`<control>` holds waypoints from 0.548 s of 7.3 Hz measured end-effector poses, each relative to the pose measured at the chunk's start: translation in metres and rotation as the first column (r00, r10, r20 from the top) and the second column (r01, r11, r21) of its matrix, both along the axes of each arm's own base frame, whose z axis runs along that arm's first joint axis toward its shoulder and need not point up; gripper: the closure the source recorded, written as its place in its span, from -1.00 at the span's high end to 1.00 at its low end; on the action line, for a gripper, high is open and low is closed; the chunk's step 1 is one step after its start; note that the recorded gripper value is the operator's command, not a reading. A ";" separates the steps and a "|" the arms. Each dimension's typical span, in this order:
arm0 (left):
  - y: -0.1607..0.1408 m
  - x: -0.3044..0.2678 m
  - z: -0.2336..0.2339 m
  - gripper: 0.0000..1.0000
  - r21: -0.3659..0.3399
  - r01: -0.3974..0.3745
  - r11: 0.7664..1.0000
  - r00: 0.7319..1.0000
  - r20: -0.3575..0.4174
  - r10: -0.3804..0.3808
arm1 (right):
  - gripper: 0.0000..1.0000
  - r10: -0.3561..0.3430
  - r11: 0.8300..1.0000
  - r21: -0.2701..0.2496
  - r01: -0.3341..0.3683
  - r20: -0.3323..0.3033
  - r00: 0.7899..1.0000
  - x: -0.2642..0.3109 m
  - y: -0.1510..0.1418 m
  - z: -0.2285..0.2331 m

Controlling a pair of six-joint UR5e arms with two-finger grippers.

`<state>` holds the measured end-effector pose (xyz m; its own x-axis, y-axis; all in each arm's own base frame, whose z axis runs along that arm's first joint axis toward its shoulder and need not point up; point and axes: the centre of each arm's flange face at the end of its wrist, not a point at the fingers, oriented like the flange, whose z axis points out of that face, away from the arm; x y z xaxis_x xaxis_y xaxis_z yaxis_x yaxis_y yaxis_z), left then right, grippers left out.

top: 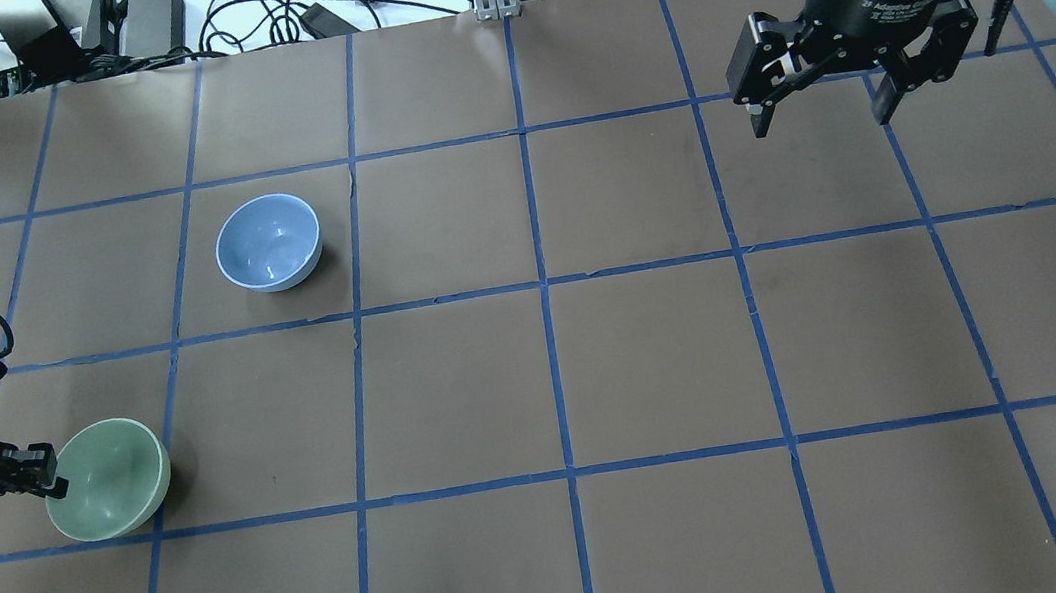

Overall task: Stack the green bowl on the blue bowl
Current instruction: 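Lift the green bowl with the left gripper toward the blue bowl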

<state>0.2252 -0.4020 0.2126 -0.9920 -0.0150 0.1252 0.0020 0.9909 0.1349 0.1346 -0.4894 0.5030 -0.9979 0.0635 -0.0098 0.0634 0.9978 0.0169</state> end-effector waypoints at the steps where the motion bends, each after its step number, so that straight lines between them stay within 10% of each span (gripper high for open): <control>1: -0.006 0.003 0.008 -0.83 -0.001 -0.001 1.000 1.000 -0.026 0.001 | 1.00 0.000 1.000 0.000 0.000 0.000 1.000 0.000 0.000 0.000; 4: -0.020 0.004 0.026 -0.84 -0.020 0.000 1.000 0.998 -0.066 -0.001 | 1.00 0.000 1.000 0.000 0.000 0.000 1.000 0.000 0.000 0.000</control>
